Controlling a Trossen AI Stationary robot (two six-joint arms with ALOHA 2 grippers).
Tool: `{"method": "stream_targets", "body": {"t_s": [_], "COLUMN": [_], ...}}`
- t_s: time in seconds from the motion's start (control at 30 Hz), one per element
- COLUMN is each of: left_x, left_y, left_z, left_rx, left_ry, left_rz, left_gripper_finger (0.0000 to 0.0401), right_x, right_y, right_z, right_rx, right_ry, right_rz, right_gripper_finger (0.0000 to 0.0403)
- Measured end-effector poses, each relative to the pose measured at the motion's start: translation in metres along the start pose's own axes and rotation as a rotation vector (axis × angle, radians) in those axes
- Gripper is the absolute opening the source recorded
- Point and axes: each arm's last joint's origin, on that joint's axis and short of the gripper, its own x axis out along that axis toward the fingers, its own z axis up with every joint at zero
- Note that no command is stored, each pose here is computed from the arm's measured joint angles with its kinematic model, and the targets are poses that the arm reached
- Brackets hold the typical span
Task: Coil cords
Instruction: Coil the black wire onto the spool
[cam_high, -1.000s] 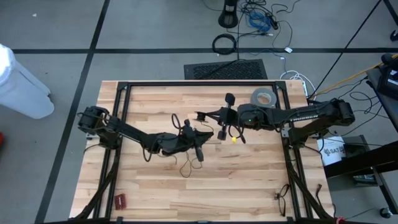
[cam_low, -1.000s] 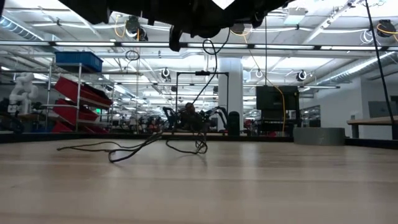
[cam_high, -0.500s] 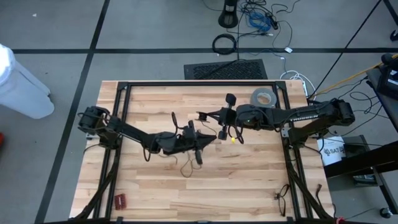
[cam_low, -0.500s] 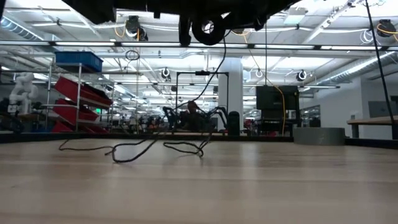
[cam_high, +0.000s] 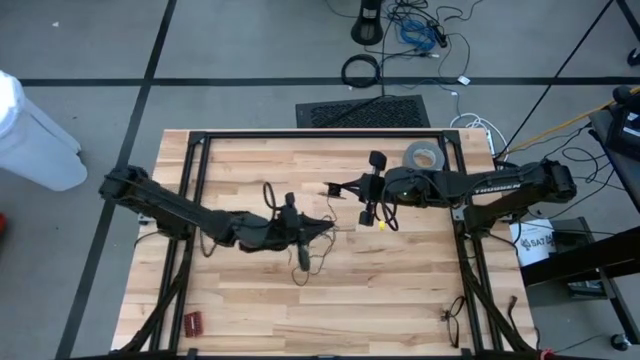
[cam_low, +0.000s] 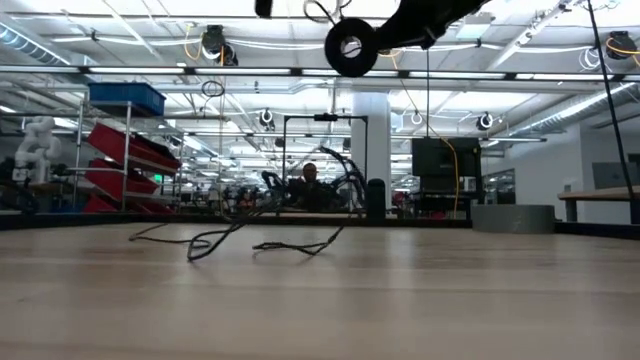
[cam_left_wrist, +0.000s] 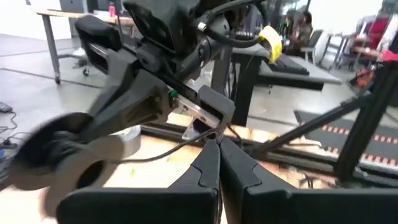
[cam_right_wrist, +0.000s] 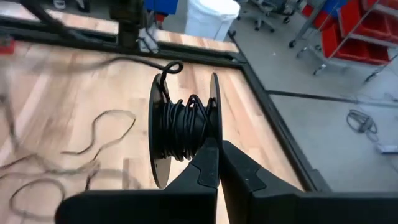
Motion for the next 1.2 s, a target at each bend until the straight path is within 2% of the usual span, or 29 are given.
{"method": "stream_targets", "body": {"t_s": [0.33,0.57,0.83,1.0,1.2], "left_x": [-0.042,-0.06,-0.068,-0.065,-0.051], "left_y": [-0.004,0.005,0.013,0.021,0.02], "left_z": [0.054,0.096,0.14,0.15,0.14], "left_rx": [0.085,0.233,0.446,0.498,0.523], "left_ry": [0.155,0.316,0.254,0.234,0.274], "left_rz": [0.008,0.109,0.119,0.15,0.158], "left_gripper_finger": [0.0002,0.0002,0.0002,0.0002,0.0002], "right_x": [-0.007,-0.007,-0.007,-0.007,-0.007], "right_y": [0.001,0.003,0.003,0.004,0.003], "right_z": [-0.001,0.0,0.001,0.001,0.003], "right_rx": [0.033,0.049,0.05,0.049,0.049], "right_ry": [0.013,-0.008,-0.037,-0.039,-0.061], "right_rz": [0.126,0.273,0.373,0.394,0.391], "right_gripper_finger": [0.0,0.0,0.0,0.0,0.0]}}
